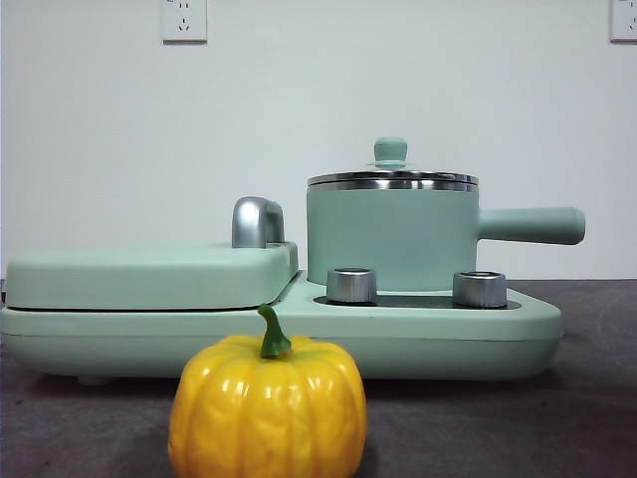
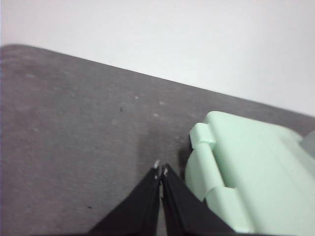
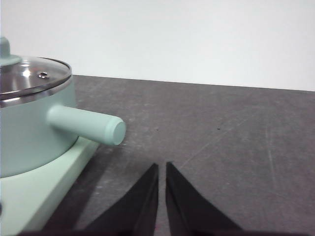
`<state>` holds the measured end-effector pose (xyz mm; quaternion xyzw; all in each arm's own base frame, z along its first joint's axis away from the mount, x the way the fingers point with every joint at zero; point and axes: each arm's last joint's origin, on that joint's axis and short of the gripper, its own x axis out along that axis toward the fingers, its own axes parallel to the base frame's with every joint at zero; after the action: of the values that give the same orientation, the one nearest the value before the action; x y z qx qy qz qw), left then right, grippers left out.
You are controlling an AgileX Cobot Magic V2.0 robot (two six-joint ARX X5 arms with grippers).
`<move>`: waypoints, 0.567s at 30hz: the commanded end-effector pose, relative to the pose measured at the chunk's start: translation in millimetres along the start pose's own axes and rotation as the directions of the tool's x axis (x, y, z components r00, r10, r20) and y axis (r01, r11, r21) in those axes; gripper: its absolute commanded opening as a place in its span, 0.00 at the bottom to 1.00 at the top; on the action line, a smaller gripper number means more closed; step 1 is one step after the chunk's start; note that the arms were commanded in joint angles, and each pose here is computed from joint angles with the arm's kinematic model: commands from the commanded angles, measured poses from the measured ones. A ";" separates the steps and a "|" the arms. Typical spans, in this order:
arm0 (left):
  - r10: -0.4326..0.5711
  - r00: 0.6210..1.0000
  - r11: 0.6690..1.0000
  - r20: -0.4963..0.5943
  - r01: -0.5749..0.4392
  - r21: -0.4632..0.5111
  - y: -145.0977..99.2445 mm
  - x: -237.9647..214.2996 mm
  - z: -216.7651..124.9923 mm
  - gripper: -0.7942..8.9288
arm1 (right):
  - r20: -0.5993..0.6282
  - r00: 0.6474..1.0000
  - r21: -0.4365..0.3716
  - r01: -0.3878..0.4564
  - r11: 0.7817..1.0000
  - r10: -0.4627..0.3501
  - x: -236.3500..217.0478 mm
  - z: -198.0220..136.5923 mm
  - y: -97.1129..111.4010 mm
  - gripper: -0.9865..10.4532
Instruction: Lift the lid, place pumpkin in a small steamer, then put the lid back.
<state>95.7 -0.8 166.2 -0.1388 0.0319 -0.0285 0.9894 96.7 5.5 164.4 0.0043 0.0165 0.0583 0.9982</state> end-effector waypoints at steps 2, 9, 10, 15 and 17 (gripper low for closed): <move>-0.001 1.000 0.983 -0.011 -0.001 -0.182 1.4 1.5 -5.7 0.09 | 0.005 0.996 0.019 0.093 0.995 -0.093 0.2 -0.7 -2.6 0.11; 0.004 1.000 0.971 -0.027 -0.010 -0.241 1.8 1.5 -7.2 0.09 | 0.014 0.991 0.188 0.130 0.973 -0.135 0.0 0.2 -3.9 0.11; 0.003 1.000 0.970 -0.026 -0.009 -0.241 1.7 1.5 -7.0 0.09 | 0.020 0.991 0.216 0.128 0.968 -0.135 0.0 0.7 -3.9 0.11; 0.002 1.000 0.953 -0.026 -0.009 -0.304 1.6 1.4 -6.8 0.09 | 0.013 0.993 0.322 0.109 0.940 -0.119 0.0 0.3 -3.4 0.10; 0.002 1.000 0.949 -0.027 -0.010 -0.314 1.2 1.0 -5.5 0.09 | 0.016 0.995 0.335 0.088 0.938 -0.099 -0.1 1.2 -2.8 0.10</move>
<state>95.6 -1.0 164.2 -0.2822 0.0461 -0.0215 0.9580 96.9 2.5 165.1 0.1489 0.0131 0.0034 0.9888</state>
